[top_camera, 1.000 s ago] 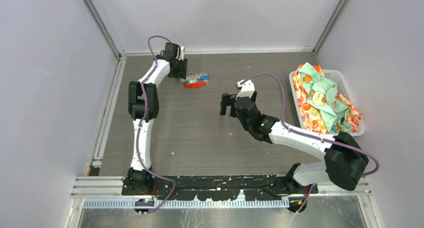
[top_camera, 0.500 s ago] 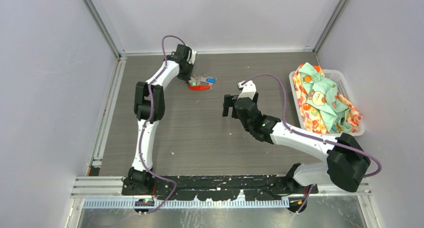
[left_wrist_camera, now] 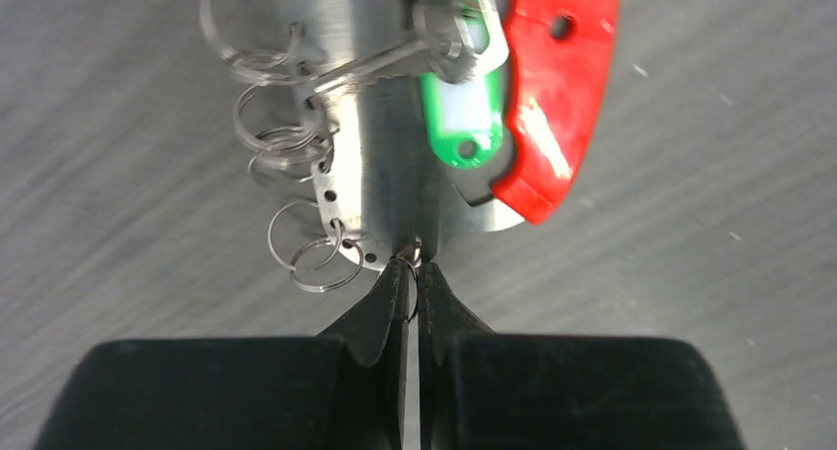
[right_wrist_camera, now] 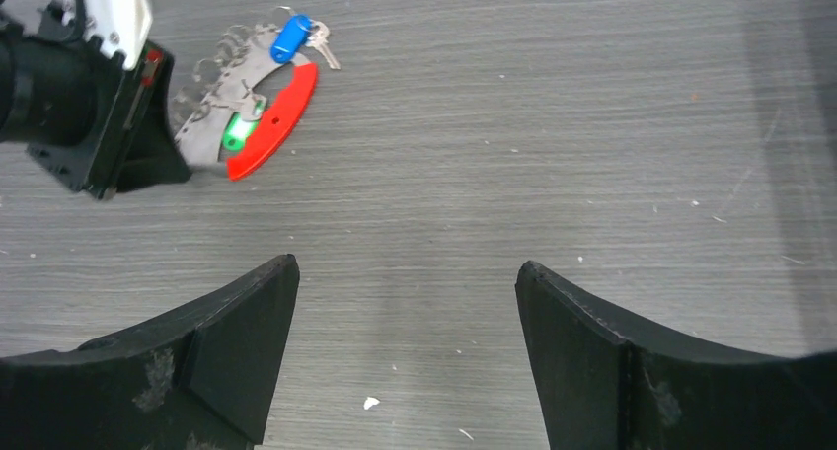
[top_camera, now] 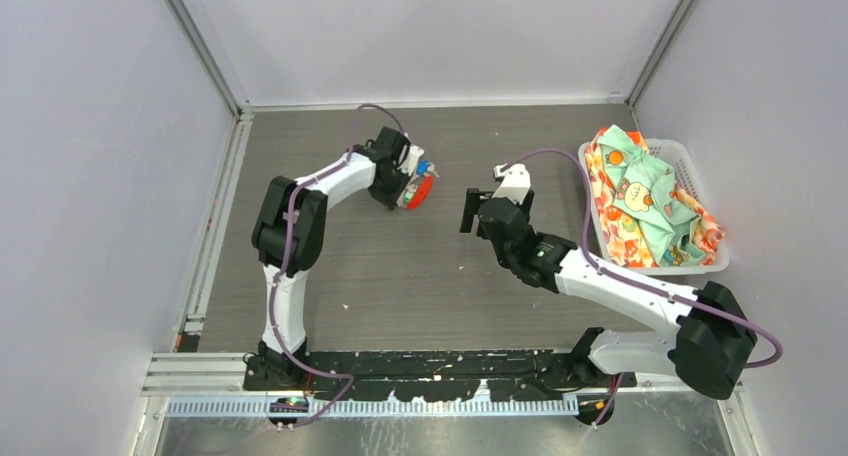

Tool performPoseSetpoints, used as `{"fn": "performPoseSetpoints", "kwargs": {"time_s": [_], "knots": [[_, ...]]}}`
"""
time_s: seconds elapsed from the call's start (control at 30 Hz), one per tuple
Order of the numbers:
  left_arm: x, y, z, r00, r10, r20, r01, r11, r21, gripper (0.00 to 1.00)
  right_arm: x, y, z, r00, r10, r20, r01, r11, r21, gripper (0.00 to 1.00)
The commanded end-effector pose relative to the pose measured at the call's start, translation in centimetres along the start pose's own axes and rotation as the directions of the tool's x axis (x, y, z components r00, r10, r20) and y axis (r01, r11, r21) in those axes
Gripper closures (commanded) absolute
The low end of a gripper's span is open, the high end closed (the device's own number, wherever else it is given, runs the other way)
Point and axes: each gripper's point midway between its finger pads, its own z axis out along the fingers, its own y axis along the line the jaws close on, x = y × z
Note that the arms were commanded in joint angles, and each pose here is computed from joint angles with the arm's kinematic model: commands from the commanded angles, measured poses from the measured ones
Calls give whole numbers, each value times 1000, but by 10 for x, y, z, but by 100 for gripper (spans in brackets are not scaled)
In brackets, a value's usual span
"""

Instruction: Put the keys on the keyring

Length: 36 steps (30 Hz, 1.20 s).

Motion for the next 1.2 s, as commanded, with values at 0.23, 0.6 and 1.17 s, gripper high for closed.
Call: {"fn": "performPoseSetpoints", "kwargs": {"time_s": [0.23, 0.6, 1.17], "knots": [[104, -101, -3, 961, 120, -249, -57, 968, 245, 100, -1, -45, -12, 997, 73, 8, -73, 986, 148, 19], [127, -136, -62, 947, 139, -289, -7, 910, 414, 100, -14, -42, 39, 989, 107, -105, -88, 982, 169, 24], [135, -111, -114, 961, 142, -236, -48, 930, 365, 100, -13, 75, 262, 938, 21, -345, -76, 986, -147, 24]]}}
